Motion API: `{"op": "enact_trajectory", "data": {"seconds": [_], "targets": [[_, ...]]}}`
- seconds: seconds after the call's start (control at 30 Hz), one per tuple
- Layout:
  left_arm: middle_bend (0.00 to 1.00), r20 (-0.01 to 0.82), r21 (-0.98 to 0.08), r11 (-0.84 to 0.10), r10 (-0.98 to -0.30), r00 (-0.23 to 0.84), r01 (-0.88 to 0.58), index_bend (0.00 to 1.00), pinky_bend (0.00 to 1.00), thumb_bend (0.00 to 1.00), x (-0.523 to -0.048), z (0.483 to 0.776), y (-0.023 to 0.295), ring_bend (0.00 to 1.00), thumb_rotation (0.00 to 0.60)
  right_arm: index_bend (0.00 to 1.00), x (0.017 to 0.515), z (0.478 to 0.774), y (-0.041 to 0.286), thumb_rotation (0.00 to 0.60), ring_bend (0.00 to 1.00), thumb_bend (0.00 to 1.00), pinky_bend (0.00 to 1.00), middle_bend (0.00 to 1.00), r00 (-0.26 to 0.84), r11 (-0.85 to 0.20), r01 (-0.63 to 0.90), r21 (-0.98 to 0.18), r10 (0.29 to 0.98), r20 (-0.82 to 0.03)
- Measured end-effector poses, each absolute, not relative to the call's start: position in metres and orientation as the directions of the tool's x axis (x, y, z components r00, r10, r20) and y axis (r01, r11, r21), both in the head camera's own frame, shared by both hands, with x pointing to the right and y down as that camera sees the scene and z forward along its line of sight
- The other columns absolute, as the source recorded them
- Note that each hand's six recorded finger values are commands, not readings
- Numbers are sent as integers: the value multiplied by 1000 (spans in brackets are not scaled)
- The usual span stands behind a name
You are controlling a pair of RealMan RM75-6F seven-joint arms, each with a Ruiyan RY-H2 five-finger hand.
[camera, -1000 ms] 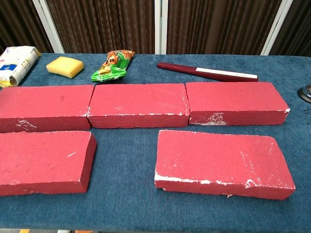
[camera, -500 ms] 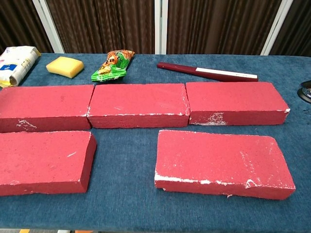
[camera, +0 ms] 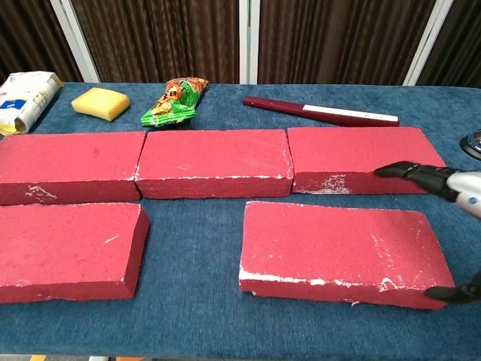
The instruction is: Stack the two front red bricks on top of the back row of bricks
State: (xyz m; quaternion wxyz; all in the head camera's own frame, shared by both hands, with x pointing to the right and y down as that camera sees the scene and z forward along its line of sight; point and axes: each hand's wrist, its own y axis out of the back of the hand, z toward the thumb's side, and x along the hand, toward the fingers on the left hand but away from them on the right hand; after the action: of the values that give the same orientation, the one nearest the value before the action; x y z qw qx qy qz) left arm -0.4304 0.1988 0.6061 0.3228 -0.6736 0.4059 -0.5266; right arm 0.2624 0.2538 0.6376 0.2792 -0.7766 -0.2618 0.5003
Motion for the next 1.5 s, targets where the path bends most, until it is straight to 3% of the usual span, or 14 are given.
{"op": "enact_trajectory", "data": {"seconds": [0.57,0.87,1.17,1.5], "targets": [[0,462,-849,-476,-880,115,-232,0,0,0,-438,606,199,0,600,0,226,669,264,600,0,0,0,0,344,-751,105,-652,642,-685],[0,461,-848,-475,-880,114,-237,0,0,0,-441,605,199,0,600,0,222,670,255,600,0,0,0,0,324,-743,122,-658,657,-681],[0,446,-851,-464,-886,129,-247,0,0,0,-441,603,199,0,600,0,220,679,254,600,0,0,0,0,317,-779,93,-620,614,-723],[0,451,-852,-464,-886,111,-244,0,0,0,-446,603,199,0,600,0,213,683,247,600,0,0,0,0,319,-780,98,-619,613,-723]]}}
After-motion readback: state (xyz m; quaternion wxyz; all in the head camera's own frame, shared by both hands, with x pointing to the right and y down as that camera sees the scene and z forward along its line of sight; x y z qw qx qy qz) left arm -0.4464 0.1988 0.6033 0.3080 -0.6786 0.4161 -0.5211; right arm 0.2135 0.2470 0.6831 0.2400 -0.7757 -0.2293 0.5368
